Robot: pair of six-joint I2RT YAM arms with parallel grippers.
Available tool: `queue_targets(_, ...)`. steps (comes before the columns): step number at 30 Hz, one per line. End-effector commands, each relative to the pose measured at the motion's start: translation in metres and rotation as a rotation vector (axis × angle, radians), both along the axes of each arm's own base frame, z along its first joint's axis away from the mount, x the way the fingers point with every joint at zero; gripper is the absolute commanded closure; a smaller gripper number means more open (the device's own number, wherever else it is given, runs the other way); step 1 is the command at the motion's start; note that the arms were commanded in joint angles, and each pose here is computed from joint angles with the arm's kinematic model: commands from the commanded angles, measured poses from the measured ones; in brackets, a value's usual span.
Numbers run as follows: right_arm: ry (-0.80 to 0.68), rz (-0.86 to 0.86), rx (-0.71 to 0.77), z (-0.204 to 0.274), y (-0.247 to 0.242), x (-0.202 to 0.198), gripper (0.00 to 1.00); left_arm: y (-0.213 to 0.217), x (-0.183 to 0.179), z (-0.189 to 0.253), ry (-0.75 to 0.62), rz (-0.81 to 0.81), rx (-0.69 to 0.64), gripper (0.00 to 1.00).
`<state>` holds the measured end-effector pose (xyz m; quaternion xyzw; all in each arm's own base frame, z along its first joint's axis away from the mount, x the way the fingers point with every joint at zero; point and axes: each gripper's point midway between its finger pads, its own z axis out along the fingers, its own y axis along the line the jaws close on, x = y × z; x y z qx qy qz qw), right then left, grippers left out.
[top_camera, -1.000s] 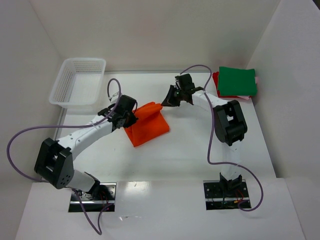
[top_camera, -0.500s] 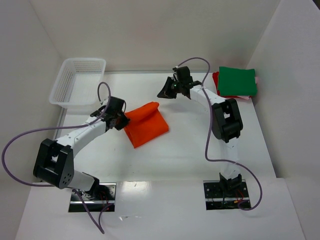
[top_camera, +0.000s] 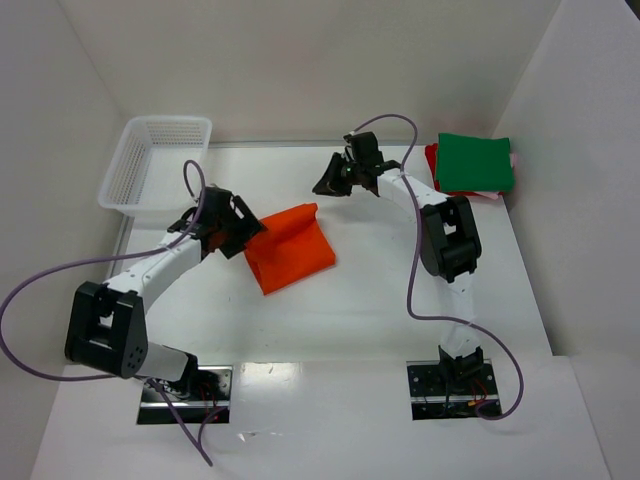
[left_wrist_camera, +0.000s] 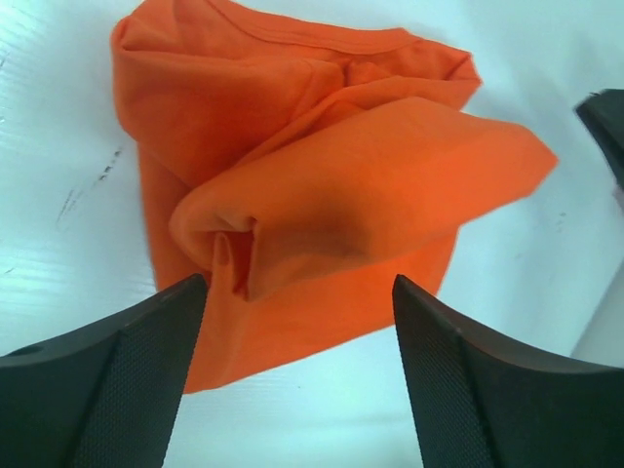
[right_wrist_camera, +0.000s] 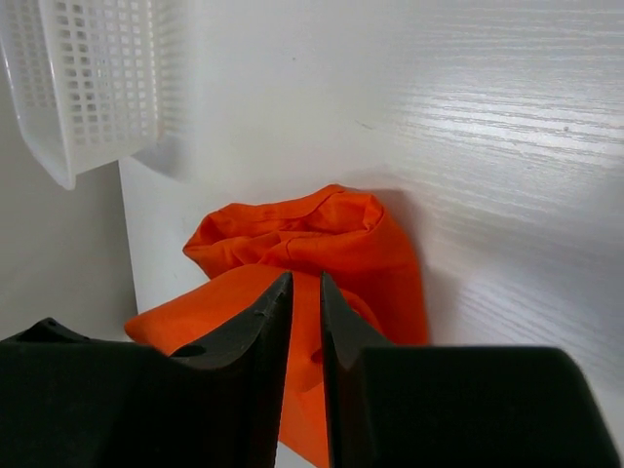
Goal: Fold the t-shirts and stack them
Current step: Fold the long partially folded tshirt into a neat square
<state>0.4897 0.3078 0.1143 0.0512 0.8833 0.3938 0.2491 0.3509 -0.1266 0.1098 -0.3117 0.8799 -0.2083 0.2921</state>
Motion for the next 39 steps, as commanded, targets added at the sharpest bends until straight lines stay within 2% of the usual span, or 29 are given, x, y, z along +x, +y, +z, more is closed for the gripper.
queue_targets(1,-0.07,-0.007,-0.019,0.024,-0.001,0.002,0.77,-0.004,0.003,0.031,-0.108,-0.051,-0.028,0.15)
queue_targets(6,-0.071,-0.029,-0.05,0.025,-0.014,-0.015,0.69,0.014,-0.011,0.028,-0.13,0.051,-0.01,0.07)
queue_targets(7,-0.05,-0.038,-0.067,0.013,-0.019,-0.023,0.69,0.017,-0.014,0.026,-0.128,0.071,-0.008,0.05)
queue_targets(9,-0.074,-0.046,-0.063,0.027,-0.025,-0.033,0.69,0.024,-0.016,0.024,-0.14,0.139,-0.017,0.04)
queue_targets(10,-0.056,-0.055,-0.08,0.016,-0.031,-0.042,0.73,0.026,-0.018,0.019,-0.128,0.158,-0.018,0.04)
queue_targets(12,-0.077,-0.061,-0.063,0.031,-0.035,-0.053,0.86,0.032,-0.016,0.022,-0.139,0.215,-0.038,0.04)
queue_targets(15,-0.061,-0.017,-0.039,0.035,-0.032,-0.075,0.97,0.043,-0.013,0.016,-0.132,0.268,-0.034,0.09)
queue_targets(19,-0.086,0.07,-0.047,0.045,-0.01,-0.099,0.98,0.063,-0.005,0.01,-0.116,0.345,-0.043,0.18)
queue_targets(24,-0.085,0.171,-0.065,0.036,0.031,-0.128,0.98,0.089,0.004,0.004,-0.117,0.414,-0.062,0.3)
queue_targets(29,-0.071,0.226,-0.101,0.016,0.059,-0.138,0.98,0.084,0.018,-0.009,-0.08,0.364,-0.062,0.43)
queue_targets(31,-0.099,0.242,-0.12,0.018,0.073,-0.139,0.97,0.078,0.023,-0.014,-0.07,0.321,-0.07,0.46)
queue_targets(35,-0.094,0.237,-0.152,0.01,0.082,-0.137,0.84,0.063,0.028,-0.026,-0.022,0.222,-0.112,0.45)
queue_targets(39,-0.098,0.246,-0.14,0.006,0.093,-0.127,0.83,0.056,0.023,-0.026,-0.018,0.173,-0.127,0.43)
